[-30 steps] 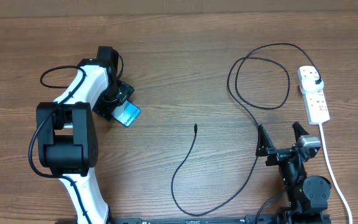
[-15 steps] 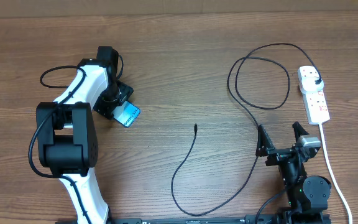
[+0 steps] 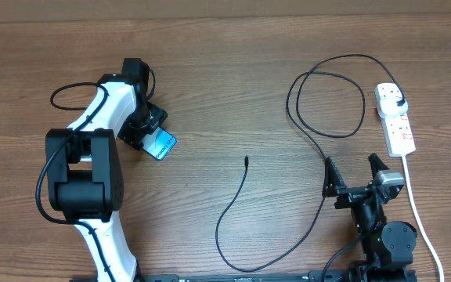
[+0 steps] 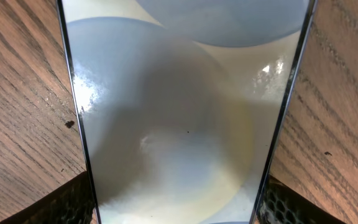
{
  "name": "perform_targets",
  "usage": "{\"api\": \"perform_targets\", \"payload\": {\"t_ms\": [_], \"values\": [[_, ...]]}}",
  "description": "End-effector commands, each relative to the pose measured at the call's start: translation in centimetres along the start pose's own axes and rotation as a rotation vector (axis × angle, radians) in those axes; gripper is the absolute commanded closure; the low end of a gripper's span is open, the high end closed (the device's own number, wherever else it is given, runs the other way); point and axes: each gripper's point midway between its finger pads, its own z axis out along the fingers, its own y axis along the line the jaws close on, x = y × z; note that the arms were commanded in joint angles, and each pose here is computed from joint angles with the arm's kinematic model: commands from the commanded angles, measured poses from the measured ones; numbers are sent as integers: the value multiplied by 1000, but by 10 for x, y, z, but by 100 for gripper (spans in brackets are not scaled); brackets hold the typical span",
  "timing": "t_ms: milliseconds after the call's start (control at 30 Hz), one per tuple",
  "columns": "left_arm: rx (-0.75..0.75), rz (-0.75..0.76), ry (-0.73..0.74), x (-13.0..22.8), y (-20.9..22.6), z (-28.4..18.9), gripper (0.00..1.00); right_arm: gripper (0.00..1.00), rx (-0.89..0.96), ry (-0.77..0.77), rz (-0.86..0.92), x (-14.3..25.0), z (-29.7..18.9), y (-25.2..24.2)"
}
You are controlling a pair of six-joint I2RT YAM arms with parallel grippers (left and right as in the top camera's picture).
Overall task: Plug charger to phone and switch on socket
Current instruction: 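Close the left gripper on the phone's long edges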
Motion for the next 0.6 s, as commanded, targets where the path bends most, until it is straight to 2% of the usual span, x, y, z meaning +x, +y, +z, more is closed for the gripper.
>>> {"api": "perform_targets", "payload": {"t_ms": [0,267,433,567], "values": [[-37,1,-11,-5,8,11,43,0,8,-3,7,2,0,-2],[-32,1,-13,-6,7,11,72,0,8,-3,7,2,0,-2],[-29,1,-15,-6,6,11,96,0,8,-3,7,2,0,-2],[-29,1,-15,-6,6,11,96,0,8,-3,7,2,0,-2]]}}
